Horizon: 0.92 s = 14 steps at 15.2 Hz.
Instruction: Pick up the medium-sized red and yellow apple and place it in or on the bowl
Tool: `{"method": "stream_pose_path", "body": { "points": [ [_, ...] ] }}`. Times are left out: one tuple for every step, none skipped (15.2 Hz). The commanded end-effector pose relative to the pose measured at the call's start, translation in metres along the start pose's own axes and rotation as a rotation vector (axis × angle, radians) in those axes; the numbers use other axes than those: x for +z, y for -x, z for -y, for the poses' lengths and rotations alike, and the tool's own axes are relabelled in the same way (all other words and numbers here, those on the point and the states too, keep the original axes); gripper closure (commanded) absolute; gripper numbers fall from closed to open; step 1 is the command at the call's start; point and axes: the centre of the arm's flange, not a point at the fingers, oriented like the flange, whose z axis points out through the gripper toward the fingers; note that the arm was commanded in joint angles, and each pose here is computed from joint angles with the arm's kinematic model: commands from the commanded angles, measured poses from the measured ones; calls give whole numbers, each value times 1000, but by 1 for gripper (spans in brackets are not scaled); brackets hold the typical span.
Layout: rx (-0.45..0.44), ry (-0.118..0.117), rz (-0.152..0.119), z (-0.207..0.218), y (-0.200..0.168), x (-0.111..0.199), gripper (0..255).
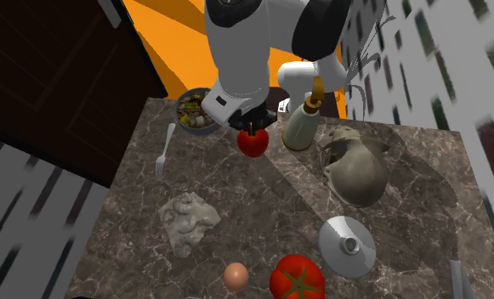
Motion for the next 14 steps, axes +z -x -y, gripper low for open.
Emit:
{"method": "stream_pose_path", "body": {
  "points": [
    [0,0,0,1,0,-12,255],
    [0,0,0,2,0,-17,255],
    [0,0,0,2,0,-22,255],
    [0,0,0,3,0,-28,255],
    [0,0,0,3,1,-33,255],
    [0,0,0,3,1,-38,255],
    [0,0,0,4,1,-43,255],
    [0,0,0,4,2,-49,255],
    [0,0,0,5,2,-54,255],
    [0,0,0,5,2,-59,255],
    [0,0,0,6,2,-64,255],
    [0,0,0,6,3,-70,255],
    [0,0,0,7,3,-75,255],
    [0,0,0,7,3,-80,255]
  ]
}}
